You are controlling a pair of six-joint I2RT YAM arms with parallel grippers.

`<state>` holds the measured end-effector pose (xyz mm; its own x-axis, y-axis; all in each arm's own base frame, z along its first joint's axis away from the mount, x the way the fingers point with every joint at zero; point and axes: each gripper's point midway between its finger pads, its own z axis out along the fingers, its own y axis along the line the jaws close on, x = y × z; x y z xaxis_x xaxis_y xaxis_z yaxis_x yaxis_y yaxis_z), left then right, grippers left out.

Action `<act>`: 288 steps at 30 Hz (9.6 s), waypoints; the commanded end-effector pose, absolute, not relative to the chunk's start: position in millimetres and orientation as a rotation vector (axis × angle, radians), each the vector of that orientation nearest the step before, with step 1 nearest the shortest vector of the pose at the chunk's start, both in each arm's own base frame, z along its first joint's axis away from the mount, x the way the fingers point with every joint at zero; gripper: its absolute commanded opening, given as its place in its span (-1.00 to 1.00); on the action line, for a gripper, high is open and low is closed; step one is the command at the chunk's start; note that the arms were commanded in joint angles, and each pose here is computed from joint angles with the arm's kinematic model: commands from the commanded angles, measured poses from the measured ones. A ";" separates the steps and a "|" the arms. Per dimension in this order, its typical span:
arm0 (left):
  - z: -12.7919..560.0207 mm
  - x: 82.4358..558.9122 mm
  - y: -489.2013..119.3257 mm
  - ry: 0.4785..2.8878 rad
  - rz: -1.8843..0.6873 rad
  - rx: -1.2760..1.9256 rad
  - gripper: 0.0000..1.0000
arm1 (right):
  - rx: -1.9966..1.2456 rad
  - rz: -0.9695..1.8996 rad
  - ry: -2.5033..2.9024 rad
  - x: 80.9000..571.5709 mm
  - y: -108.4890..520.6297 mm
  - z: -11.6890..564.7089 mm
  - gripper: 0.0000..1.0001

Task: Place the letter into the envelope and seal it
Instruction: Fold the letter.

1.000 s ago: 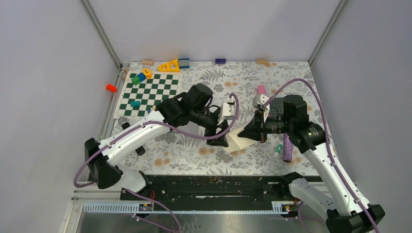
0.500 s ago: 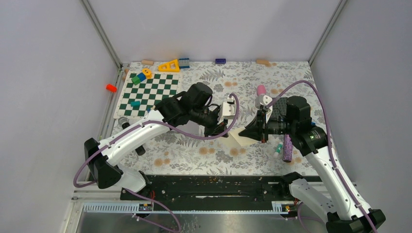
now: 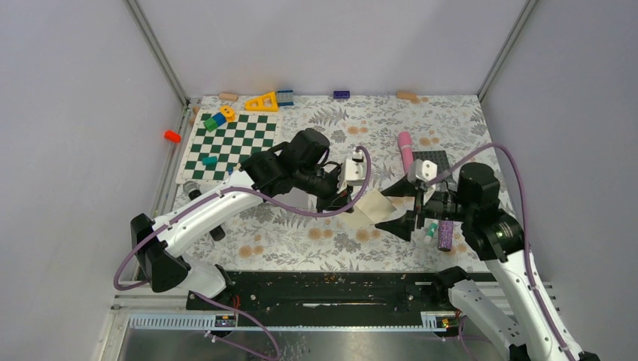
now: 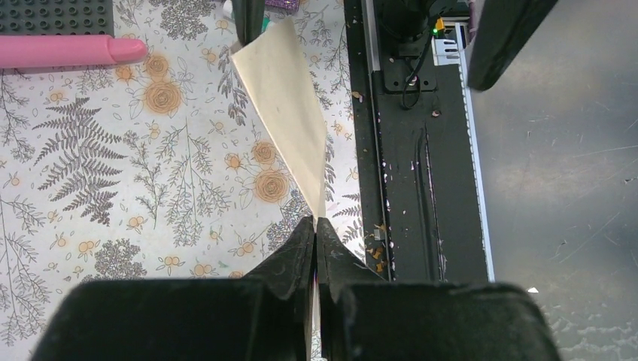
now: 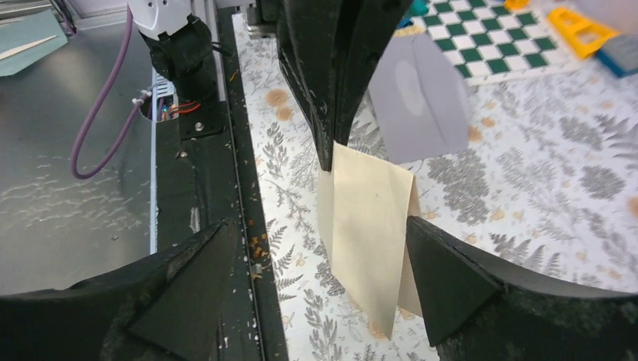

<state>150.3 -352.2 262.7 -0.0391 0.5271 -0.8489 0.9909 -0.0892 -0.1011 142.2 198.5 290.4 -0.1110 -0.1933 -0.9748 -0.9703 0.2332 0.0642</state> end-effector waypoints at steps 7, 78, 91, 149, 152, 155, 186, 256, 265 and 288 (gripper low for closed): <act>261.5 123.4 -355.5 1.489 -1.028 1.814 -1.00 | -1.133 0.968 1.503 154.1 200.6 301.5 0.87; 278.2 138.3 -358.5 1.508 -0.981 1.743 -1.00 | -1.229 1.092 1.562 138.2 203.5 273.3 -1.00; 269.0 141.4 -346.7 1.505 -0.941 1.769 -1.00 | -1.226 1.057 1.530 135.5 200.0 280.0 -1.00; 322.3 153.5 -351.5 1.478 -1.045 1.653 0.49 | -1.238 1.161 1.533 125.8 203.8 285.3 -1.00; 316.4 152.6 -360.5 1.492 -1.049 1.670 0.46 | -1.235 1.156 1.536 127.7 204.0 284.9 -1.00; 307.7 149.3 -366.2 1.500 -1.027 1.702 0.42 | -1.232 1.147 1.531 128.1 203.7 285.2 -1.00; 287.4 122.6 -378.8 1.506 -1.047 1.822 -1.00 | -1.207 1.111 1.539 135.0 203.1 278.9 -0.53; 353.4 166.1 -386.3 1.593 -1.087 1.493 -0.84 | -1.201 1.141 1.585 139.7 200.2 265.4 -1.00; 366.8 167.9 -391.2 1.582 -1.118 1.459 -0.50 | -1.202 1.137 1.587 140.1 199.9 264.0 -1.00; 374.9 152.4 -389.0 1.550 -1.290 1.510 0.11 | -1.204 1.121 1.586 141.2 199.1 263.1 -1.00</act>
